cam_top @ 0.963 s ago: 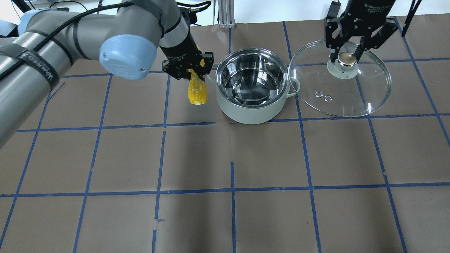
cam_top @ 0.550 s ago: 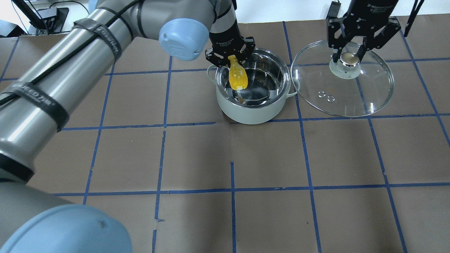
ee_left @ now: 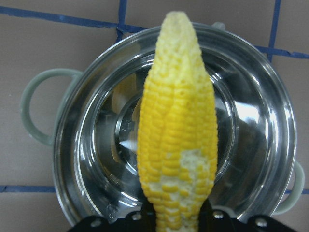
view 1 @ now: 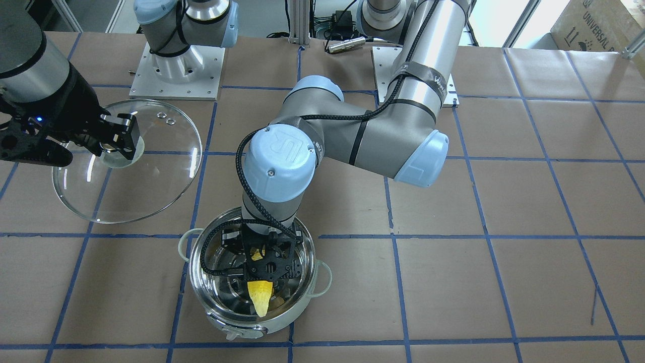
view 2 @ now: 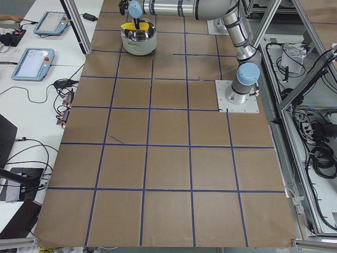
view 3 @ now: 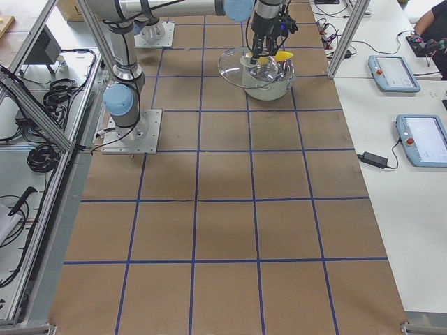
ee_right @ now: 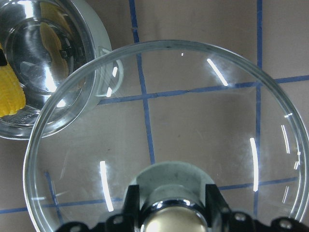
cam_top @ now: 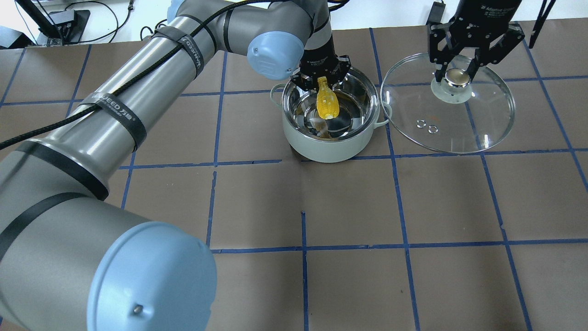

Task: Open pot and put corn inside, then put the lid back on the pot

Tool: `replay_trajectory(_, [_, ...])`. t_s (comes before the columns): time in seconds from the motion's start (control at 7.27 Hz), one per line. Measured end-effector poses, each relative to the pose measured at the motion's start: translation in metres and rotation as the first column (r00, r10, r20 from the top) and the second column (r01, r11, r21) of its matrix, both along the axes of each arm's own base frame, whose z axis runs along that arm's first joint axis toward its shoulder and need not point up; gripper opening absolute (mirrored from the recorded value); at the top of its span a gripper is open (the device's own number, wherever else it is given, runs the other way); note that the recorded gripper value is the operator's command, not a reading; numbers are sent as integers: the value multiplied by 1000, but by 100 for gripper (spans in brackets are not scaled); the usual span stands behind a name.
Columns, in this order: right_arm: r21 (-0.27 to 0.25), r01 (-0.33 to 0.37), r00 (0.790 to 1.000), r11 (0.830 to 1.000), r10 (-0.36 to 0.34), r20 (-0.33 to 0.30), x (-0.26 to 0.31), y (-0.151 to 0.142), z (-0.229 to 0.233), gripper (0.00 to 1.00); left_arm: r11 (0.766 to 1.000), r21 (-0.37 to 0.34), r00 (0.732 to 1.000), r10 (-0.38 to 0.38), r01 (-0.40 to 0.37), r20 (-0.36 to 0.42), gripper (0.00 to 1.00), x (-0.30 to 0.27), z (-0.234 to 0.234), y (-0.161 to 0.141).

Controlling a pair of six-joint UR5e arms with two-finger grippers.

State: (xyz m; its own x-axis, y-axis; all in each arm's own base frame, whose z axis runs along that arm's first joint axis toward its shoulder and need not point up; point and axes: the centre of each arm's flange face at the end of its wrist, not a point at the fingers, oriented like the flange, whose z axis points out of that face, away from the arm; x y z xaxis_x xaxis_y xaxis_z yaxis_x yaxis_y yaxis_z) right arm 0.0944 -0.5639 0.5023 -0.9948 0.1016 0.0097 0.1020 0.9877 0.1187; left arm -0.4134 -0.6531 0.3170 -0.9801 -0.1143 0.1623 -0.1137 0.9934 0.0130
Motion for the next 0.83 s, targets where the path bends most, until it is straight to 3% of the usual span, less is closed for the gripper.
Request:
replay_trajectory(0.14, [0, -1, 1000, 1000, 1, 0, 0, 0, 0, 37, 1000, 8, 1000, -3, 3, 17, 39, -1, -11, -2])
replay_trajectory(0.28, [1, -2, 1000, 1000, 2, 0, 0, 0, 0, 37, 1000, 9, 999, -8, 8, 48, 95, 0, -22, -4])
replay_trajectory(0.41, [1, -2, 1000, 1000, 2, 0, 0, 0, 0, 37, 1000, 8, 997, -11, 10, 76, 100, 0, -31, -6])
replay_trajectory(0.83, [1, -2, 1000, 1000, 2, 0, 0, 0, 0, 37, 1000, -2, 996, -10, 10, 92, 100, 1, -26, -6])
